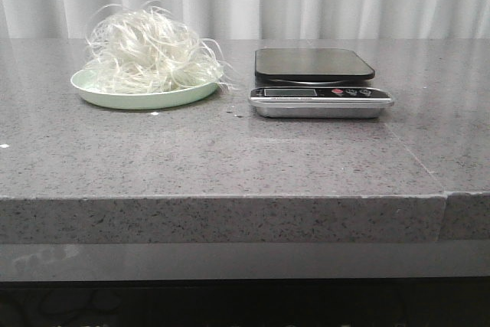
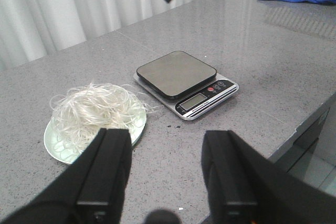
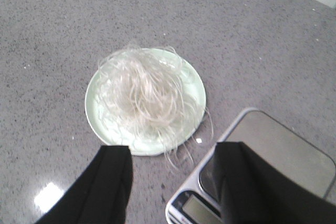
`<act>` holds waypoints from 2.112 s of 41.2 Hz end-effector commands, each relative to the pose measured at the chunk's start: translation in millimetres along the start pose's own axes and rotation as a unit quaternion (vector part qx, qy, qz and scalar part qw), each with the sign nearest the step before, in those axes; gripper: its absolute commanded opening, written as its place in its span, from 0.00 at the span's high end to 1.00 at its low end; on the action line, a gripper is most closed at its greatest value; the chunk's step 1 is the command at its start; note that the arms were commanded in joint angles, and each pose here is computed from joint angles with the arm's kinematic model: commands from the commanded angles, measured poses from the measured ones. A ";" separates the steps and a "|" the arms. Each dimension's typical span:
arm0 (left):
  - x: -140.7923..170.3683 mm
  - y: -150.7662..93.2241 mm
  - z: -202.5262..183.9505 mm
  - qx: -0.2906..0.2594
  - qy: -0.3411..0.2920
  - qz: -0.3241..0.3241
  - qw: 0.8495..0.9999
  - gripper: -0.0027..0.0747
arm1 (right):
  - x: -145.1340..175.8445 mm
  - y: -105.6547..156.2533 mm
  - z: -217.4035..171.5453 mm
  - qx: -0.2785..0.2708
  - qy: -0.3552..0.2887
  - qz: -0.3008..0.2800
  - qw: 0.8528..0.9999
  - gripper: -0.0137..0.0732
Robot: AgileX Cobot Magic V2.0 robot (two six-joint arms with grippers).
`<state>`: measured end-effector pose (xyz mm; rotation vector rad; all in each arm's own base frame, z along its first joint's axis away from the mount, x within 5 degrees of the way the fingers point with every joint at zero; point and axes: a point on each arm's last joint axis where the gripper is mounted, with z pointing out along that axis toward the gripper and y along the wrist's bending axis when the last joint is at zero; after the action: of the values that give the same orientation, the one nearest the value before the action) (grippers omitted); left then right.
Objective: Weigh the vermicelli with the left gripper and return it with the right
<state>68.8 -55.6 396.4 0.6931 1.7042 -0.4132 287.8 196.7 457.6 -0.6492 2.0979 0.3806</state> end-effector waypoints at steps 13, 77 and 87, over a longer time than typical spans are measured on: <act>-13.3 0.1 -2.2 0.002 -0.045 -0.004 0.999 0.47 | 79.2 -26.9 -106.4 0.065 -0.100 0.030 0.992 0.31; -13.3 -2.1 -2.2 0.015 -0.044 -0.027 0.999 0.78 | 232.5 -6.2 -198.7 0.090 -0.111 0.029 0.989 0.66; -13.3 -2.1 -2.2 0.015 -0.044 -0.027 0.999 0.78 | 234.0 -6.2 -198.4 0.090 -0.103 0.029 0.990 0.66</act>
<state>67.4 -57.3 396.4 0.6831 1.7129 -0.4587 46.2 23.0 365.4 -0.4392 2.0001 0.2836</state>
